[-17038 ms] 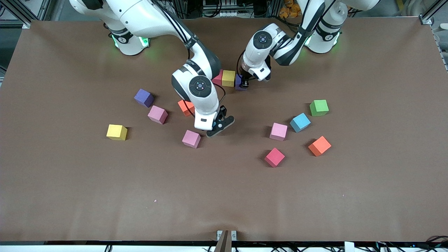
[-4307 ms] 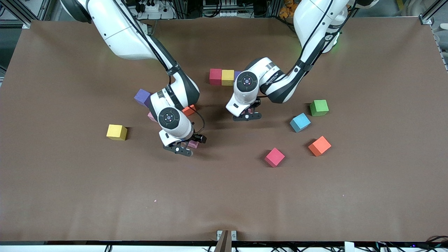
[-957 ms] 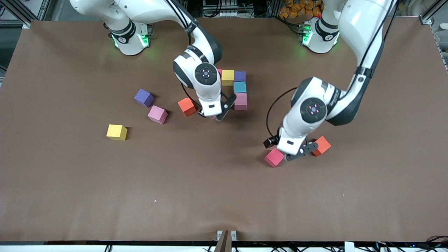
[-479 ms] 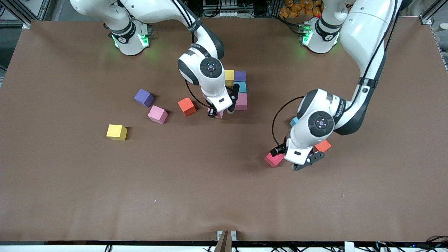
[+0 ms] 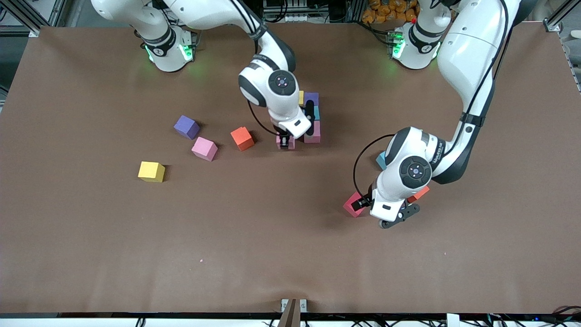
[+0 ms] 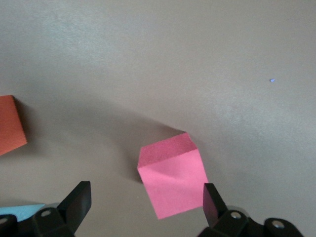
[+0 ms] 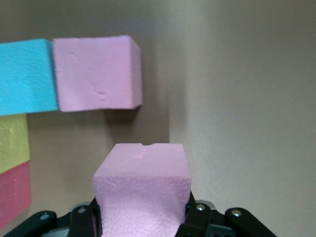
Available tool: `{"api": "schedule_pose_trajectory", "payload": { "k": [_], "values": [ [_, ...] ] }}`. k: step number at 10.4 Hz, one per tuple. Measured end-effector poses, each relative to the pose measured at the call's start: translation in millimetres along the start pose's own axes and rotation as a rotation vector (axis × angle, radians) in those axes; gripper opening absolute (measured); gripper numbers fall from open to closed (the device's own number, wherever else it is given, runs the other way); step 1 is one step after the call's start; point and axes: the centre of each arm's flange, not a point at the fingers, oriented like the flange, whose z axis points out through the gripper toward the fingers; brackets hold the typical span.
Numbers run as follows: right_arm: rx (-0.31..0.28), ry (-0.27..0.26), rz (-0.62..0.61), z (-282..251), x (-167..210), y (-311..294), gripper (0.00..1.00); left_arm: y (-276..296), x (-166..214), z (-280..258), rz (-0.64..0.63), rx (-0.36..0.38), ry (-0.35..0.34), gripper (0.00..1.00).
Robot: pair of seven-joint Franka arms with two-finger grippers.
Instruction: Form number 2 with 11 blocks
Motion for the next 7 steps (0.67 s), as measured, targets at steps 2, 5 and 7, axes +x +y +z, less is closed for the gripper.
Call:
{"api": "schedule_pose_trajectory", "payload": {
  "k": [2, 5, 7],
  "values": [
    [-0.005, -0.007, -0.025, 3.7, 6.8, -8.9, 0.58, 3.6, 3.1, 5.3, -0.001, -0.012, 0.006, 1.00],
    [-0.015, -0.016, -0.042, 14.0, 8.4, -10.2, 0.58, 1.1, 15.0, -1.6, -0.015, -0.023, 0.026, 1.00],
    [-0.010, -0.022, -0.048, 22.4, 9.7, -12.8, 0.58, -20.8, 34.6, -2.9, -0.013, -0.013, 0.031, 1.00]
  ]
}}
